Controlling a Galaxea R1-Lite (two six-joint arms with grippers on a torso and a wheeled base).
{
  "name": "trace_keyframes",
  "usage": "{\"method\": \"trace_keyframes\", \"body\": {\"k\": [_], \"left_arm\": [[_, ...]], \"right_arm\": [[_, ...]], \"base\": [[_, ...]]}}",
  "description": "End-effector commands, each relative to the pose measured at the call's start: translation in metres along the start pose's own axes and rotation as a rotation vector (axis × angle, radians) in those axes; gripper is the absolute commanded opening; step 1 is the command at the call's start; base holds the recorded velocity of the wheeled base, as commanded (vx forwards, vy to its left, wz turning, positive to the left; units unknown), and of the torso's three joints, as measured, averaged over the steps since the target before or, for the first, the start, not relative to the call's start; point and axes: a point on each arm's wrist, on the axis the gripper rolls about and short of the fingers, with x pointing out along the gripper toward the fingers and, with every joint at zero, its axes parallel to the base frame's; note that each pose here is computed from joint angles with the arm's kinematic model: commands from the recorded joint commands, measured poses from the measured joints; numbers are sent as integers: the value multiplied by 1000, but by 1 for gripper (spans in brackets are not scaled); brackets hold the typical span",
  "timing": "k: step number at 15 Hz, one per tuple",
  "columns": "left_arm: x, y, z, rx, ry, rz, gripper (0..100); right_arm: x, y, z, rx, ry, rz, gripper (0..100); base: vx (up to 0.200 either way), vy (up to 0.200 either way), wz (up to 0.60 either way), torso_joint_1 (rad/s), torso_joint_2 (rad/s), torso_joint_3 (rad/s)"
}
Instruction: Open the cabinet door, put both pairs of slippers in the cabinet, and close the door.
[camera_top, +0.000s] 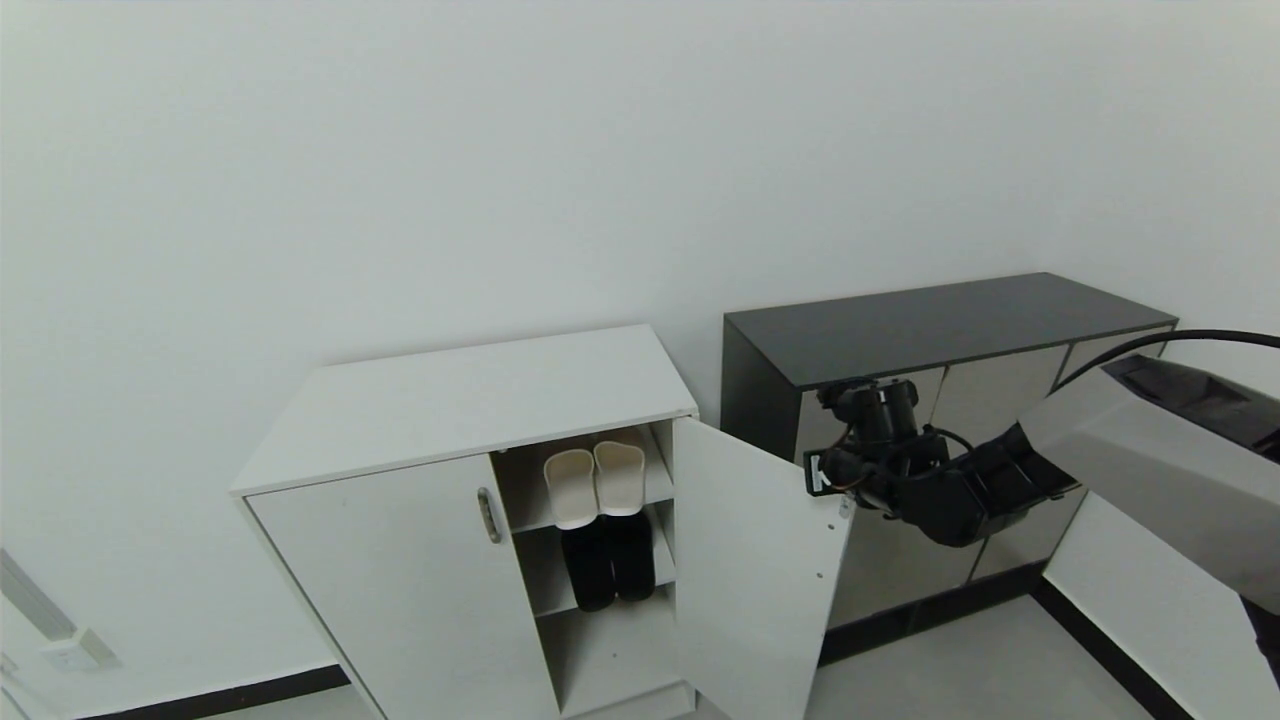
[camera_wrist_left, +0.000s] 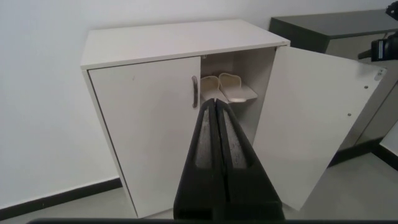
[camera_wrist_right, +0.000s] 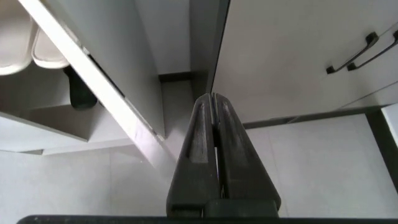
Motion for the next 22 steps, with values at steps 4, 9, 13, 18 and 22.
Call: {"method": "trace_keyframes", "body": {"k": [4, 9, 13, 18, 22], "left_arm": [[0, 0, 0, -1, 0, 0, 0], [0, 0, 0, -1, 0, 0, 0], [0, 0, 0, -1, 2, 0, 0], [0, 0, 0, -1, 0, 0, 0], [0, 0, 0, -1, 2, 0, 0]], "right_arm": [[-14, 17, -8, -28, 23, 38, 0], [-62, 69, -23, -102, 18, 170, 0], [-106, 109, -42, -174, 23, 299, 0], [-119, 110, -36, -159, -83, 334, 0], [-128, 104, -37, -159, -87, 339, 0]], "base": [[0, 0, 0, 0, 0, 0], [0, 0, 0, 0, 0, 0], [0, 0, 0, 0, 0, 0], [0, 0, 0, 0, 0, 0], [0, 0, 0, 0, 0, 0]]}}
